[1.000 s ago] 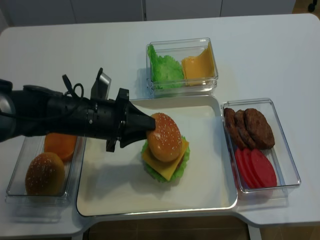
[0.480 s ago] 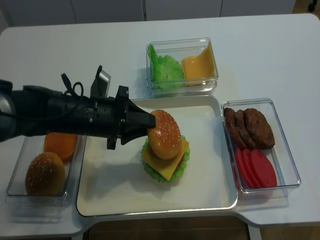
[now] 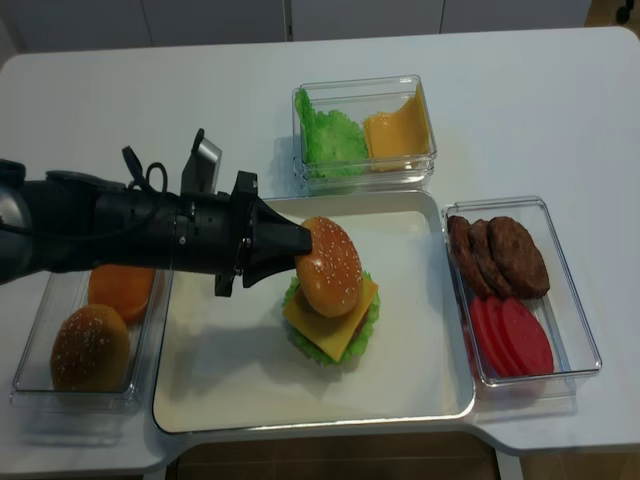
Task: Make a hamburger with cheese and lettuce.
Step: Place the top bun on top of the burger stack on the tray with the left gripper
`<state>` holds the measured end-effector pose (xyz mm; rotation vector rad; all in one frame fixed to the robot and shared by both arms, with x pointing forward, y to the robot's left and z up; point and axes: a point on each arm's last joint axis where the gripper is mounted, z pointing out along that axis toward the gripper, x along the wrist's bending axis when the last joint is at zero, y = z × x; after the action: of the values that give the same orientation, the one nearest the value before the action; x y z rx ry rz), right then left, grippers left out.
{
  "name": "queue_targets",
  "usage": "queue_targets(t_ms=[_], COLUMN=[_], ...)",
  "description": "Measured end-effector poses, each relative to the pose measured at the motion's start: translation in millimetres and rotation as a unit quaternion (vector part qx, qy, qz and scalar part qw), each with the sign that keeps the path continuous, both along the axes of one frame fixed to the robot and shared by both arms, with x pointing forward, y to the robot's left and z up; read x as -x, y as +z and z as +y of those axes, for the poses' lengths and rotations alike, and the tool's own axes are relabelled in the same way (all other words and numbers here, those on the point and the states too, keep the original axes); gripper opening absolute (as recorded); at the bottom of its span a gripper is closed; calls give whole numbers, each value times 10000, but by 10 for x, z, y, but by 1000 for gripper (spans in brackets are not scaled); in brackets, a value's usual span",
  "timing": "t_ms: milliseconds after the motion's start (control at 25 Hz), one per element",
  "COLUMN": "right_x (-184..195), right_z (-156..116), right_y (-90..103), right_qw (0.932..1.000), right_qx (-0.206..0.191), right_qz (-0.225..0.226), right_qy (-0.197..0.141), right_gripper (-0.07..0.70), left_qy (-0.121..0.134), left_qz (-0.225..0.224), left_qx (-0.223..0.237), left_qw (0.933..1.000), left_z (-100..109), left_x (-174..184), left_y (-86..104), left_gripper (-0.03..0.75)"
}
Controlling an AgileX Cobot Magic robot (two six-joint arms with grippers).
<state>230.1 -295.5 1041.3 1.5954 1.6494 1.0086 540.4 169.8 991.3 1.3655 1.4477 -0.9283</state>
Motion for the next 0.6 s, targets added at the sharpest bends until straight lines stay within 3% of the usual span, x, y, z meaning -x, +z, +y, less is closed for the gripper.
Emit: queue_targets(t_ms=[400, 600], right_x=[0, 0], right_z=[0, 0], right_y=[0, 0], right_qw=[10000, 10000], right_qx=[0, 0], right_qz=[0, 0], right_qy=[0, 0], right_gripper=[468, 468], left_qy=[21, -102], left_qz=[-84, -85], left_qx=[40, 35], left_qw=[10000, 9999], left_z=[-6, -84], left_x=[-7, 26], left_y=[9, 8], left_gripper=[113, 113])
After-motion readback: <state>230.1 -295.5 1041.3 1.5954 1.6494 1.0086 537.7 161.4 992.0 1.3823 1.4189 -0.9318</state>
